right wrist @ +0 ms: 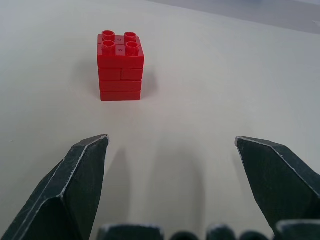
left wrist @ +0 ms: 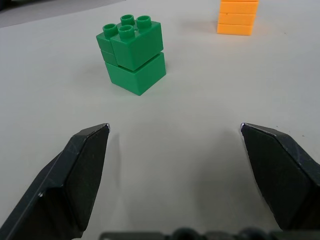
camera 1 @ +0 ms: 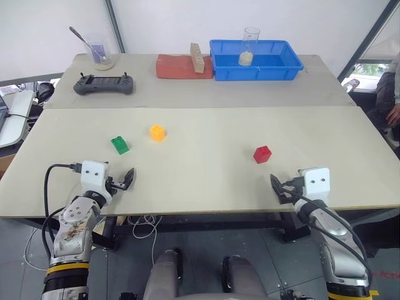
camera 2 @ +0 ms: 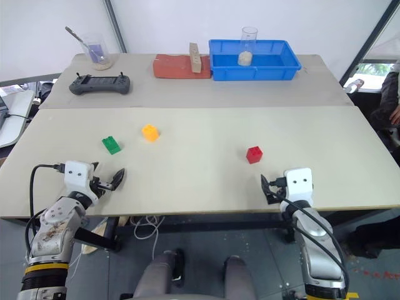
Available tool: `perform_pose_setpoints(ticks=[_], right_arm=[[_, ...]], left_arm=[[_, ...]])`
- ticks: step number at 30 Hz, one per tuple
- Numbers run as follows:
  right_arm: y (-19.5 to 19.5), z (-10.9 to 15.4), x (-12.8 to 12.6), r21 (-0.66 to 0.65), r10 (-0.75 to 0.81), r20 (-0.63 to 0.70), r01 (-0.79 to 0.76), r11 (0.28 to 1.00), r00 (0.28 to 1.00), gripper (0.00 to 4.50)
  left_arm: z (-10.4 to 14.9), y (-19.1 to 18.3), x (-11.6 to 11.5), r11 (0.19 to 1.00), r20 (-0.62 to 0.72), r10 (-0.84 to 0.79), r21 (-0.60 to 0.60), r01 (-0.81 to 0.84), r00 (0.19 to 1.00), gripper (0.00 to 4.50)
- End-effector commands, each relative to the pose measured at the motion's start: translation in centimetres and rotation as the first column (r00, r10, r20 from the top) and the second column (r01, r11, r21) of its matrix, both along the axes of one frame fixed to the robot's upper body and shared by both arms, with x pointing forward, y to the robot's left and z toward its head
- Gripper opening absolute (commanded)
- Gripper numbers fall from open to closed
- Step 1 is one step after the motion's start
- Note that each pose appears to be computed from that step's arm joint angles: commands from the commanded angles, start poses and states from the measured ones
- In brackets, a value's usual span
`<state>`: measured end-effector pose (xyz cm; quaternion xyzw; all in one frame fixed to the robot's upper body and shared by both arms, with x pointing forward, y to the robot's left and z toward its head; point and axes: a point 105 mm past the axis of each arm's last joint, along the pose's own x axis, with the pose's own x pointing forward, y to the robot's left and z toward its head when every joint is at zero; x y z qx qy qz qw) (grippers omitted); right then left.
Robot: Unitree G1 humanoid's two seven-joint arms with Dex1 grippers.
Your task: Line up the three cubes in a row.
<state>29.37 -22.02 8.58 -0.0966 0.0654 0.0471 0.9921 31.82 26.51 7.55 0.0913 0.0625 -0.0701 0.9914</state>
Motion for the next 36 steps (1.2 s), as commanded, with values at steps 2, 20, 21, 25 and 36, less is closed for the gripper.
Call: perform_pose_setpoints(ticks=[2, 20, 21, 25, 36], right_arm=[[-0.4, 1.3, 0.1, -0.016, -0.007, 0.048, 0.007, 1.0, 0.999, 4.5], [0.1, 3.1, 2.1, -0.037, 0.212, 0.0, -0.212, 0.977, 0.977, 4.5], [0.3, 3.0, 2.5, -0.03, 0.214, 0.001, -0.214, 0.976, 0.977, 4.5], [1.6, 2.7, 4.3, 0.012, 0.229, 0.018, -0.229, 0.973, 0.973, 4.5], [4.2, 2.7, 7.2, 0.055, 0.231, 0.063, -0.235, 0.97, 0.971, 4.5]], left_arm=[[0.1, -0.1, -0.4, 1.0, -0.011, -0.005, 0.006, 0.005, 1.0, 4.47], [10.4, -15.3, -3.3, 0.416, -0.014, -0.909, 0.047, 0.908, 0.417, 4.47], [10.9, -15.8, -3.1, 0.392, -0.002, -0.92, 0.055, 0.918, 0.392, 4.47], [12.2, -16.9, -2.3, 0.351, 0.032, -0.936, 0.068, 0.934, 0.349, 4.47], [11.7, -16.2, -2.2, 0.406, 0.049, -0.914, 0.051, 0.912, 0.404, 4.47]])
